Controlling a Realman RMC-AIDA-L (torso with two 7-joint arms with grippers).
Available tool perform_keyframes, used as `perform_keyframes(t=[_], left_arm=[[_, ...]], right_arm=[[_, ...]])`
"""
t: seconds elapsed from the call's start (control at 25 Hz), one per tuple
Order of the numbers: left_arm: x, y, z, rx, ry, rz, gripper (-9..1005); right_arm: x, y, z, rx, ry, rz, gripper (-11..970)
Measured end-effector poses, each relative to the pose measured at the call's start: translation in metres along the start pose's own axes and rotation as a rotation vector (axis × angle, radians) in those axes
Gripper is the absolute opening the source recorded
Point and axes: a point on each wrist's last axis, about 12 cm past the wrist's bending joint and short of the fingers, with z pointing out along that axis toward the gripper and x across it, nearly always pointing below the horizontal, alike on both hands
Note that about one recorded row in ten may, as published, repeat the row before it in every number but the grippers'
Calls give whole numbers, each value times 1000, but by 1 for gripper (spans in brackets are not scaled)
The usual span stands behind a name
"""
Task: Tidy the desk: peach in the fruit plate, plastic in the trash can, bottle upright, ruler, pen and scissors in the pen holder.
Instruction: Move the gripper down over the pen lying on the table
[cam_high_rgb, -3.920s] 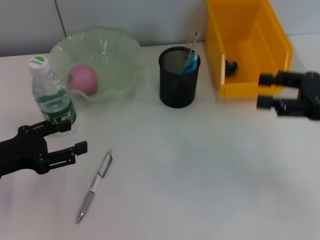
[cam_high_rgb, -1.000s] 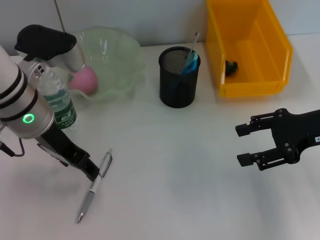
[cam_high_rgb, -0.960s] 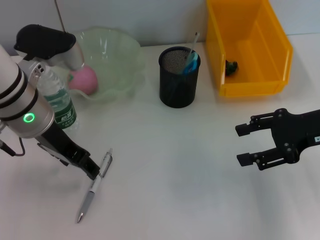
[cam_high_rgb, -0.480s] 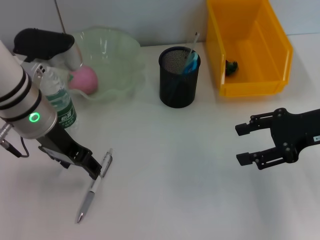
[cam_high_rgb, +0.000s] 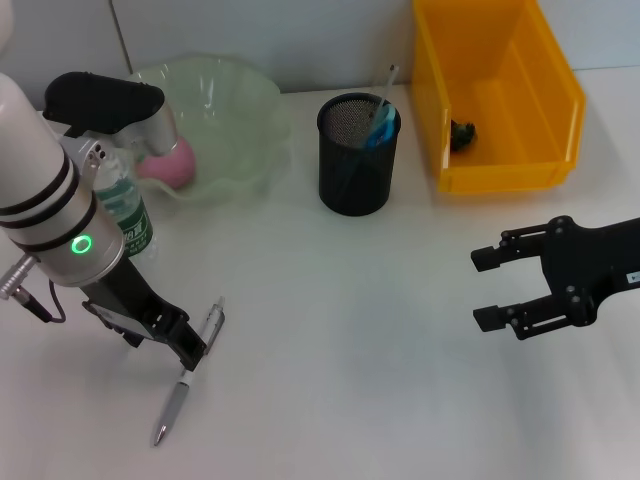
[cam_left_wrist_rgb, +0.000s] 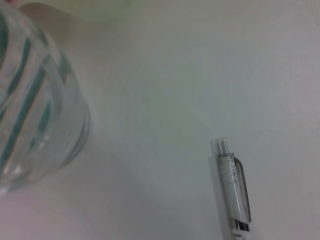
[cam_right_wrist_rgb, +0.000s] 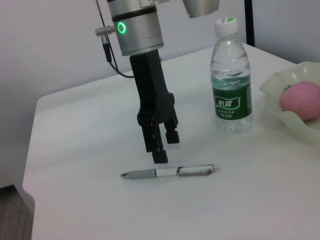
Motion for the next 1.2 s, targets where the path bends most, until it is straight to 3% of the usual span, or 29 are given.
perform_keyframes(t=[1.2], left_arm=[[-5,-8,15,2,27,29,733]], right_arm=[[0,-4,2,15,19,-1,744]])
